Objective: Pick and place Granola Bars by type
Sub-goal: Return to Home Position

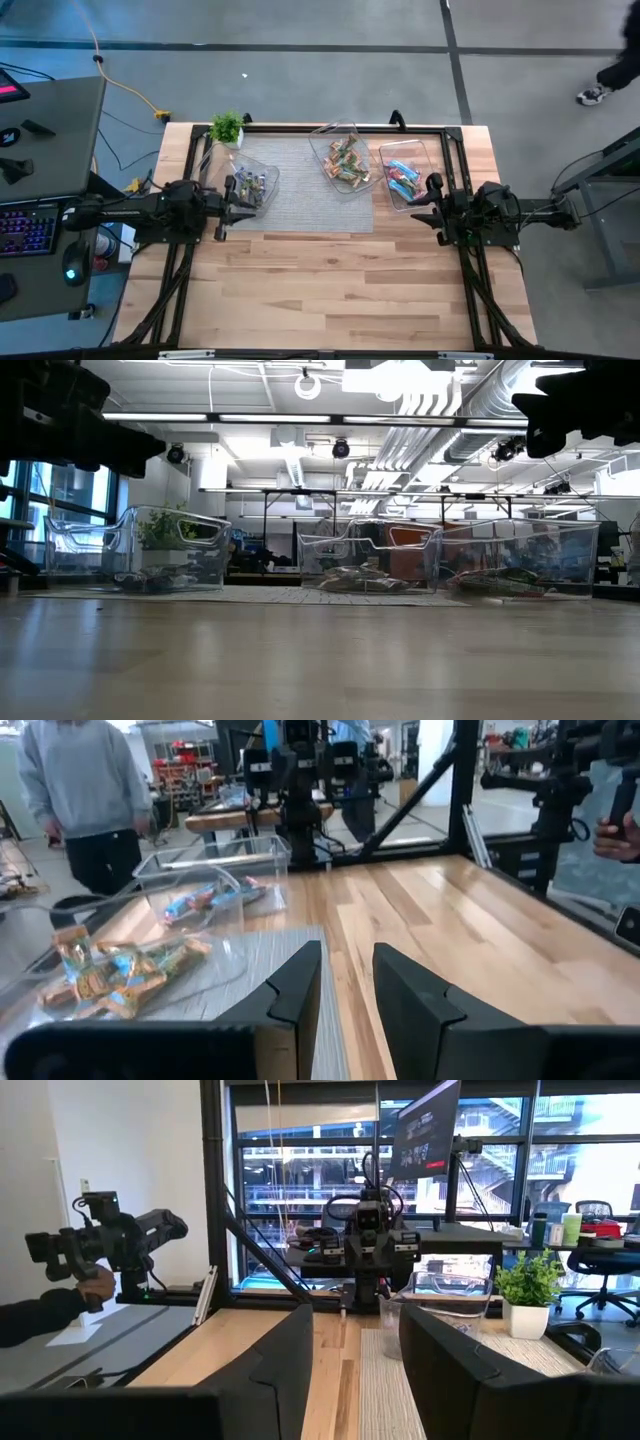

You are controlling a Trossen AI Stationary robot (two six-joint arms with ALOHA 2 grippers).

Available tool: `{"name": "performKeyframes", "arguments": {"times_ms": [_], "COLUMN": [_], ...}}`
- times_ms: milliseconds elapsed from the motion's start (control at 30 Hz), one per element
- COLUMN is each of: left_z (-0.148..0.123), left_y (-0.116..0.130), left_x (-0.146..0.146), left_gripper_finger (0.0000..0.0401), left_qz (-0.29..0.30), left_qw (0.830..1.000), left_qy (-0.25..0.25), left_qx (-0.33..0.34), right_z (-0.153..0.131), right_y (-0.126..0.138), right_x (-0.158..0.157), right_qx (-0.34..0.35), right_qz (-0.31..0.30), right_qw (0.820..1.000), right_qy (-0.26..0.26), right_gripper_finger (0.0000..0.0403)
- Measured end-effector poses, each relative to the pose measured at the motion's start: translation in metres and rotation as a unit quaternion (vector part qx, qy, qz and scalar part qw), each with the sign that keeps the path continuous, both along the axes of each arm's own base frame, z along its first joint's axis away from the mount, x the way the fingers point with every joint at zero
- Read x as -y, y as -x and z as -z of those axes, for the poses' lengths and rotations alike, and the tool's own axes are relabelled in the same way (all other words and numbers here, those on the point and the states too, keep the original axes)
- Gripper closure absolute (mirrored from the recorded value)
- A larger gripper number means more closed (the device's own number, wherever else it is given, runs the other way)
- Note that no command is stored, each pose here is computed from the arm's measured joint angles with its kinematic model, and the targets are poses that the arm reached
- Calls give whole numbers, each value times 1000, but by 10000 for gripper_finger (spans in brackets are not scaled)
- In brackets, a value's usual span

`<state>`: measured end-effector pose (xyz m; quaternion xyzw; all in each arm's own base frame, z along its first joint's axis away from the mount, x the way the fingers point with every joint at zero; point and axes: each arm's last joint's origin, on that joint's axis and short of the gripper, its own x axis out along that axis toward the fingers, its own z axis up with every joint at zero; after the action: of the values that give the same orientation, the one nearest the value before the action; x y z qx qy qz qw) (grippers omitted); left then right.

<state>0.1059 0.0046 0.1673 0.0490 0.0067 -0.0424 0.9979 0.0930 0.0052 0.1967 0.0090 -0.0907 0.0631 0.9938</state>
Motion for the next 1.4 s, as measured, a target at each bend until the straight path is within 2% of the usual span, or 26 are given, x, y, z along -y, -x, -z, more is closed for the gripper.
{"name": "performKeyframes", "arguments": {"times_ms": [133,367,1400], "left_z": [5,7,7], "left_y": [0,0,0], "left_x": [0,0,0], "left_gripper_finger": [312,312,312], "left_qz": [0,-3,-5], "left_qw": [1000,998,998], "left_qy": [10,59,56], "left_qx": [-24,-38,-38], "right_z": [0,0,0], "right_y": [0,0,0], "right_x": [0,0,0], "right_qx": [0,0,0], "right_qz": [0,0,0], "right_qw": [1000,1000,1000], "right_qy": [0,0,0], "right_gripper_finger": [269,269,269]}}
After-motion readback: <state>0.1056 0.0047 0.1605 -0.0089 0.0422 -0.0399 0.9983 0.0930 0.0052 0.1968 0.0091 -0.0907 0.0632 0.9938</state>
